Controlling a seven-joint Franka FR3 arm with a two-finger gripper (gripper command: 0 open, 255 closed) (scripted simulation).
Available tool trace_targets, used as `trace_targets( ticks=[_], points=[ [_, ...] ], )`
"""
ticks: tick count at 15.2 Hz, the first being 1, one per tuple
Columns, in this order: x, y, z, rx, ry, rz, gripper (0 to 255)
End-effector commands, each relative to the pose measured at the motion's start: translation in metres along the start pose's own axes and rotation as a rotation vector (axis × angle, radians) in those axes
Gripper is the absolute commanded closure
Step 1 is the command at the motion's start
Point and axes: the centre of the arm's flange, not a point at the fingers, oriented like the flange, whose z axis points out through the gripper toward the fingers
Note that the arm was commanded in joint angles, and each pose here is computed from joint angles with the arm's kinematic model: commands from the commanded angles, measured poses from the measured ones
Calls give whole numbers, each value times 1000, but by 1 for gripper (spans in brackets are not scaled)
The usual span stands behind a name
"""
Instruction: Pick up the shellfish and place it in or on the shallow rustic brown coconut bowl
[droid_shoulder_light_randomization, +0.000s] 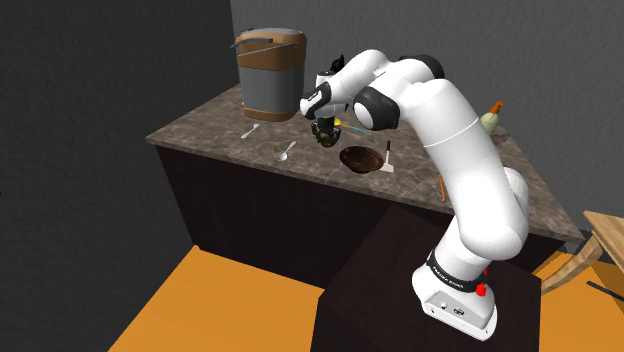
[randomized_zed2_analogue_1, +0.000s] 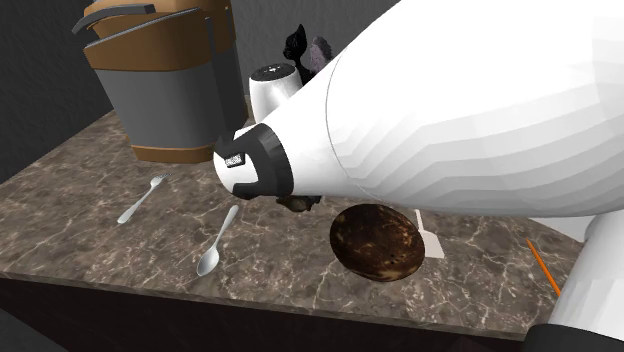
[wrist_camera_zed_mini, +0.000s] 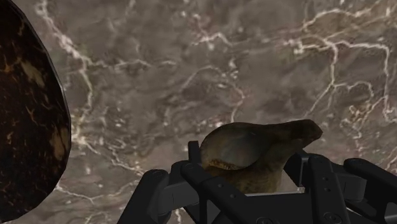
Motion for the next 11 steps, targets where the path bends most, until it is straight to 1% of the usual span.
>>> trace_targets(
  ticks=[1, 11],
  points=[
    [0, 0, 0, 0, 0, 0, 255],
    [9, 0, -52, 0, 0, 0, 255]
  ],
)
